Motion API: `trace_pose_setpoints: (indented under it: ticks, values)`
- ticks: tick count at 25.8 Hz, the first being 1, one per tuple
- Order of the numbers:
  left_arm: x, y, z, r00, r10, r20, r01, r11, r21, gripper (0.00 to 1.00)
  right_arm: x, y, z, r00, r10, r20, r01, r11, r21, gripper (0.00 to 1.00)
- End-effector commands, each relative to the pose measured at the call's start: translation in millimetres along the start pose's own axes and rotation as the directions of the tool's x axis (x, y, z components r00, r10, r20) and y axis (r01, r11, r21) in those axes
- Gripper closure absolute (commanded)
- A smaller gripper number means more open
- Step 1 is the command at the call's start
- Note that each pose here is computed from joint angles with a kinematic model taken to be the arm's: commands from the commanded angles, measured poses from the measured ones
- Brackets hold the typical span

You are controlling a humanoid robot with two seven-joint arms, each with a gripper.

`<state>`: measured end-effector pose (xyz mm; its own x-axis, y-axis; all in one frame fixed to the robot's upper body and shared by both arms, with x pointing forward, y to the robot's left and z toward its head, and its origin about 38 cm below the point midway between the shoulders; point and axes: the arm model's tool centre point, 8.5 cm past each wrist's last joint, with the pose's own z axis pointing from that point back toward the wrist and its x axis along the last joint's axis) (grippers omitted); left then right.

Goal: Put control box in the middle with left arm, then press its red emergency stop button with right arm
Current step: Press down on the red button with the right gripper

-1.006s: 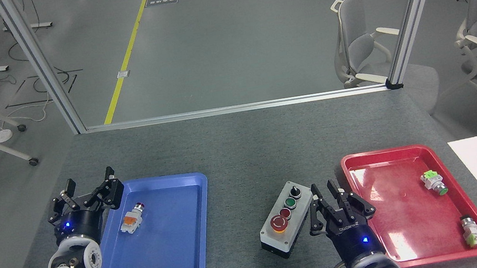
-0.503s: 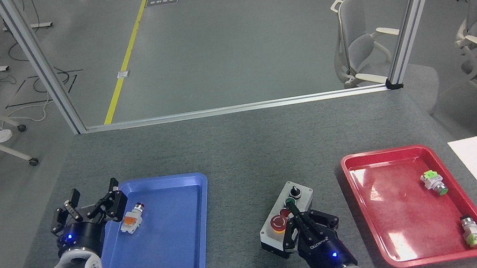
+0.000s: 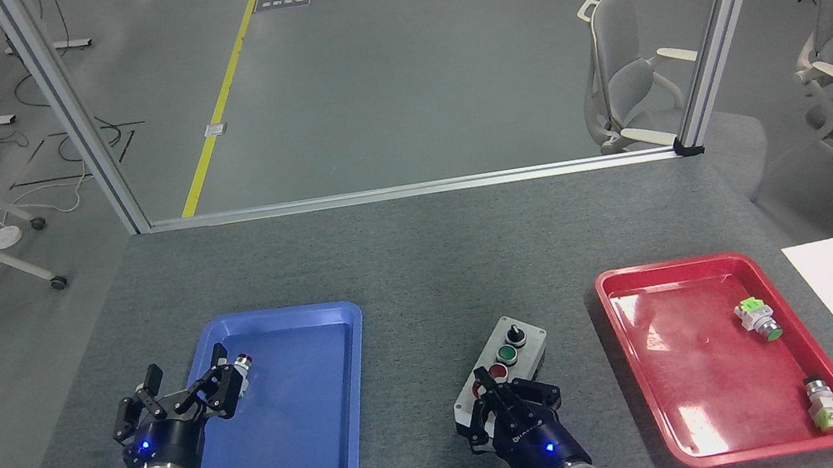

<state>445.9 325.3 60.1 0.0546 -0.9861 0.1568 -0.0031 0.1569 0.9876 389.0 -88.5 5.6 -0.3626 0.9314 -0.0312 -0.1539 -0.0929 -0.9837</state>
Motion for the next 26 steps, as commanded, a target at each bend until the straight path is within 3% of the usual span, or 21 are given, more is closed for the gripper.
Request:
trace_pose_setpoints:
  ticks: [1,10,14,18,21,22,23,24,26]
  values:
    - [-1.8,-6.3,4.3,1.000,0.003,-0.006,-0.003,1.000,-0.014,0.01,0.7,7.1,3.4,1.000,0.002,0.002,-0.002,1.000,0.017,1.00]
    - [-1.3,-6.6,4.3,1.000,0.004,-0.007,-0.004,1.000,-0.015,0.01,1.2,22.0,6.8,1.000,-0.001,-0.004,0.002,0.998,0.059,1.00]
    - [-1.3,-6.6,4.3,1.000,0.004,-0.007,-0.004,1.000,-0.015,0.01,-1.7,19.4,6.0,1.000,-0.010,-0.015,0.010,0.999,0.043,1.00]
    - [-1.9,-6.3,4.3,1.000,0.002,-0.007,-0.003,1.000,-0.014,0.01,-0.3,-4.6,-1.1,0.998,-0.046,-0.051,0.042,0.997,-0.070,1.00]
    - [-1.3,-6.6,4.3,1.000,0.004,-0.007,-0.004,1.000,-0.015,0.01,-11.0,-25.5,-5.4,0.989,-0.112,-0.098,0.096,0.984,-0.150,0.98]
    - [-1.3,-6.6,4.3,1.000,0.004,-0.007,-0.004,1.000,-0.015,0.01,-18.9,-30.1,-4.9,0.985,-0.128,-0.116,0.108,0.980,-0.166,0.91]
    - [-1.9,-6.3,4.3,1.000,0.003,-0.007,-0.003,1.000,-0.014,0.01,-24.0,-35.8,-5.3,0.982,-0.138,-0.128,0.114,0.976,-0.183,0.79]
    - [-1.3,-6.6,4.3,1.000,0.004,-0.007,-0.004,1.000,-0.015,0.01,-27.8,-40.1,-4.9,0.980,-0.148,-0.137,0.119,0.973,-0.197,0.64]
    - [-1.9,-6.3,4.3,1.000,0.003,-0.007,-0.003,1.000,-0.014,0.01,-38.6,-48.2,-2.3,0.972,-0.170,-0.162,0.131,0.965,-0.227,0.23]
